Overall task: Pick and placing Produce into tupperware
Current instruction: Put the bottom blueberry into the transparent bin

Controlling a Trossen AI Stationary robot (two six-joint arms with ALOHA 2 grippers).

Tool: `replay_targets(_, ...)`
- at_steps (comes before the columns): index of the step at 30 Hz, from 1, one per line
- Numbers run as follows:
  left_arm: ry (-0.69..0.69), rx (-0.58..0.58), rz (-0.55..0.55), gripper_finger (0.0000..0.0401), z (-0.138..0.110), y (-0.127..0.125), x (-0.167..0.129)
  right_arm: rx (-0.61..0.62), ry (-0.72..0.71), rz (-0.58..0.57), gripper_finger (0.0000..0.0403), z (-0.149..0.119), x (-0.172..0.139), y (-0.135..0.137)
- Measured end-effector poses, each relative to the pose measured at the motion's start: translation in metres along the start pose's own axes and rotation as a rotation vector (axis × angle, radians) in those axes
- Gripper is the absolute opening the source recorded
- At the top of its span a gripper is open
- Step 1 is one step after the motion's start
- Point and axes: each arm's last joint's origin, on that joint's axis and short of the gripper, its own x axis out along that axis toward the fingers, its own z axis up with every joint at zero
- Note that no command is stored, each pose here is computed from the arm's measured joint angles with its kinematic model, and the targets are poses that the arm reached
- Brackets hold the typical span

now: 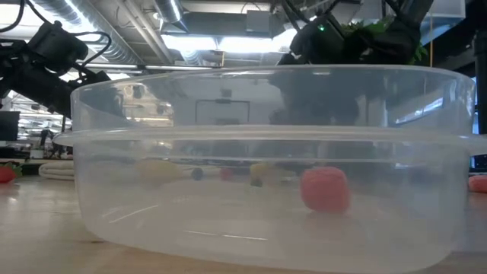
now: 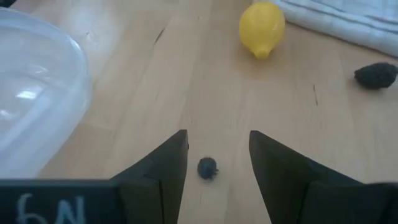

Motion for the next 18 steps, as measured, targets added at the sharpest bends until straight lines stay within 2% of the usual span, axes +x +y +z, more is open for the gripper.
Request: replay_targets(18, -0.021, -0.001, 0.035, 0.025, 0.002, 0.001, 0.0, 0.02, 0.012, -0.035, 0.0174, -0.017, 0.018, -0.003)
